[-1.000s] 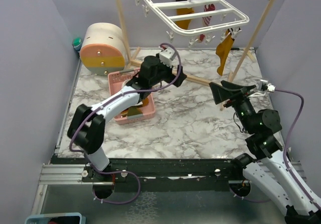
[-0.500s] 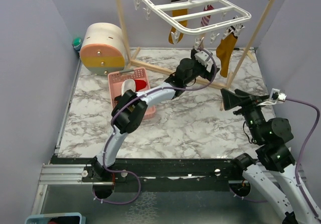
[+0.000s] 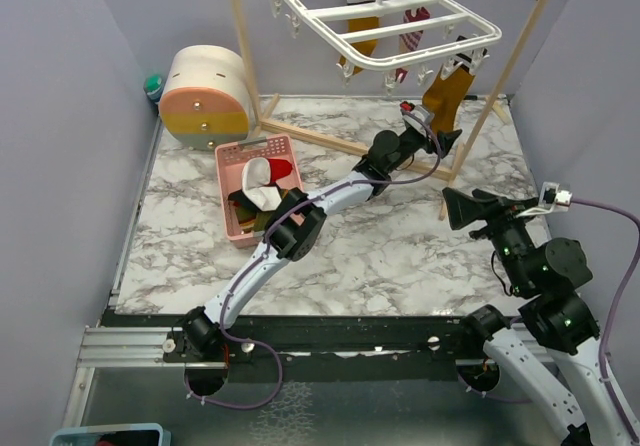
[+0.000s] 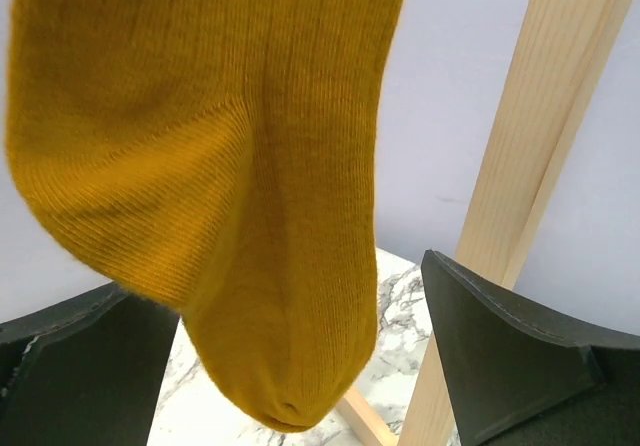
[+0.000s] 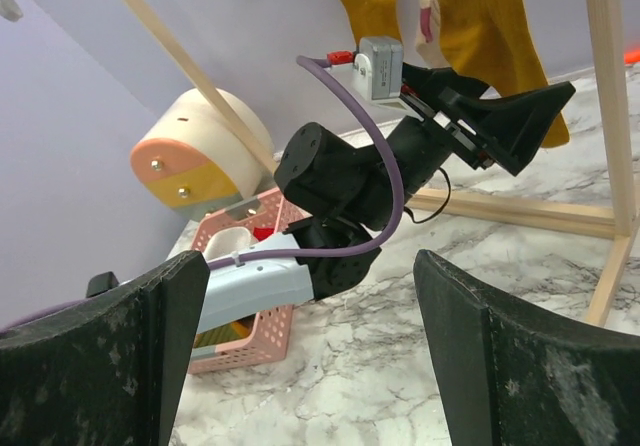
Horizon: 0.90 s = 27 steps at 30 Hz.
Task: Remove the socks clipped to the hanger
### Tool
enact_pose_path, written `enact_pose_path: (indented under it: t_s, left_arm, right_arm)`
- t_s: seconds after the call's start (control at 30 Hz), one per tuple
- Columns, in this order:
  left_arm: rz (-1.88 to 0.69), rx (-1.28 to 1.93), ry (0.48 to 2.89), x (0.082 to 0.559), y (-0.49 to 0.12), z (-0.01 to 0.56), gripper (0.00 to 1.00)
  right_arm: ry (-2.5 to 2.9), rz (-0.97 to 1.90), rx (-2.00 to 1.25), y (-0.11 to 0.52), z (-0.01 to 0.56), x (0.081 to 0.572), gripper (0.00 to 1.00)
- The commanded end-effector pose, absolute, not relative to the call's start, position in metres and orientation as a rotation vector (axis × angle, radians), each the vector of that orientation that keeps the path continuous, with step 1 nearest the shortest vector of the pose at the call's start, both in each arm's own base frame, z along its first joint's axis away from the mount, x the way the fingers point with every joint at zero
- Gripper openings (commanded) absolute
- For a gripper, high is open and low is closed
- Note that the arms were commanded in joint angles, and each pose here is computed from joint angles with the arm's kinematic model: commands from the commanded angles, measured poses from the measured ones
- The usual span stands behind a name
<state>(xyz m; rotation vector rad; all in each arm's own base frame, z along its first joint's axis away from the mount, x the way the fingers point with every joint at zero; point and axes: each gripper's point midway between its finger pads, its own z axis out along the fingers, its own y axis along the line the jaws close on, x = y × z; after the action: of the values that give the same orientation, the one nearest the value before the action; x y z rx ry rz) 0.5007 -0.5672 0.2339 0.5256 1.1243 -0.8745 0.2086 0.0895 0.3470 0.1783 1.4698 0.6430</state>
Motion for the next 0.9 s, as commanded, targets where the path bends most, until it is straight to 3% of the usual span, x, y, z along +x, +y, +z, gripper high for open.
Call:
enact_pose_path:
  t_s: [0.0, 0.6, 0.7, 0.83, 0.87]
  left_arm:
    - [-0.941, 0.495, 1.038, 0.492, -0.576, 0.247, 0.99]
    - [-1.047, 0.456, 1.028, 0.488, -0.582, 0.228, 0.97]
    - [-1.057, 0.463, 1.027, 0.486, -0.583, 0.227, 0.75]
    - [-1.051, 0.451, 1.037, 0.488, -0.581, 0.228, 0.13]
    - [-1.045, 0.448, 1.041, 0.488, -0.581, 0.228, 0.03]
  right_arm:
    - [1.483, 0.606, 0.161, 0.083, 0.347, 0.201, 0.9]
    - [1.498, 0.598, 0.163, 0.079, 0.344, 0.195, 0.91]
    - [1.502, 0.602, 0.167, 0.08, 0.343, 0.195, 0.91]
    - [1.504, 0.606, 0.17, 0.08, 0.343, 0.195, 0.91]
    - [1.506, 0.606, 0.169, 0.08, 0.342, 0.195, 0.91]
